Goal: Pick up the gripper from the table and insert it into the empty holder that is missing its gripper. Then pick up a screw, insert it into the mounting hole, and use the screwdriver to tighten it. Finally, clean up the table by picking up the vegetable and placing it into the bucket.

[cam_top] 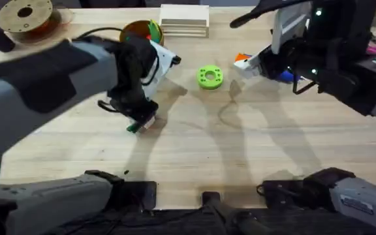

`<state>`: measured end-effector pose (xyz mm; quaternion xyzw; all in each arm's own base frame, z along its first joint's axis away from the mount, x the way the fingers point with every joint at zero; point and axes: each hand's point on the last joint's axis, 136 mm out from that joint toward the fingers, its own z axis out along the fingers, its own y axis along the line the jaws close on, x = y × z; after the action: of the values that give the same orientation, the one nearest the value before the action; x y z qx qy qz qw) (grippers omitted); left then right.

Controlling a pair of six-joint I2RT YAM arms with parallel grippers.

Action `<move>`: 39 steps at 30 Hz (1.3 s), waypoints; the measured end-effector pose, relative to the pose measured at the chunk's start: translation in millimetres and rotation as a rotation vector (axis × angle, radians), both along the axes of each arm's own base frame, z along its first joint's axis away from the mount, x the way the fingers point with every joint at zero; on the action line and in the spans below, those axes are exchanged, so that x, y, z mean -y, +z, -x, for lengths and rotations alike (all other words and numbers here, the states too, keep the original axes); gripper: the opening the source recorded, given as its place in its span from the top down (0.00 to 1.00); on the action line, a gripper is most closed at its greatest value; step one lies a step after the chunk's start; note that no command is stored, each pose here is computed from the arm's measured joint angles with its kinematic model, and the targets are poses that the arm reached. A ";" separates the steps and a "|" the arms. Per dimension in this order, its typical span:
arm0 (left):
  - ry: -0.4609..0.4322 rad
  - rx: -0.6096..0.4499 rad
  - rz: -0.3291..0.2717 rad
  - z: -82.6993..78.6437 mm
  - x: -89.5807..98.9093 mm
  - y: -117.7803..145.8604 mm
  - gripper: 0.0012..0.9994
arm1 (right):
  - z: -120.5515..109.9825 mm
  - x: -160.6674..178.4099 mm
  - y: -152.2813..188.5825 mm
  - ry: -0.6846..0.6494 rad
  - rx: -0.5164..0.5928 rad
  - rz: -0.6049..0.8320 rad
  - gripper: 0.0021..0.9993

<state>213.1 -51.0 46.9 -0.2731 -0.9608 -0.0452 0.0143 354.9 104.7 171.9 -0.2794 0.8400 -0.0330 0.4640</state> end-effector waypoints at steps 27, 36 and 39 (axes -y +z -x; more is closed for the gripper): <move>0.543 0.723 0.264 -229.9 8.4 129.1 0.98 | -0.1 -0.1 0.2 0.000 0.001 -0.001 0.01; 0.608 0.659 0.238 -237.1 8.0 91.8 0.98 | -0.1 -0.1 0.2 0.000 0.001 -0.001 0.01; 0.616 0.679 0.238 -239.8 6.5 95.2 0.60 | -0.1 -0.1 0.2 0.000 0.001 -0.001 0.01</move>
<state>452.9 -57.5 142.2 0.0551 -0.9459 -0.0153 -0.3193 355.0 104.8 172.1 -0.2794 0.8397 -0.0328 0.4645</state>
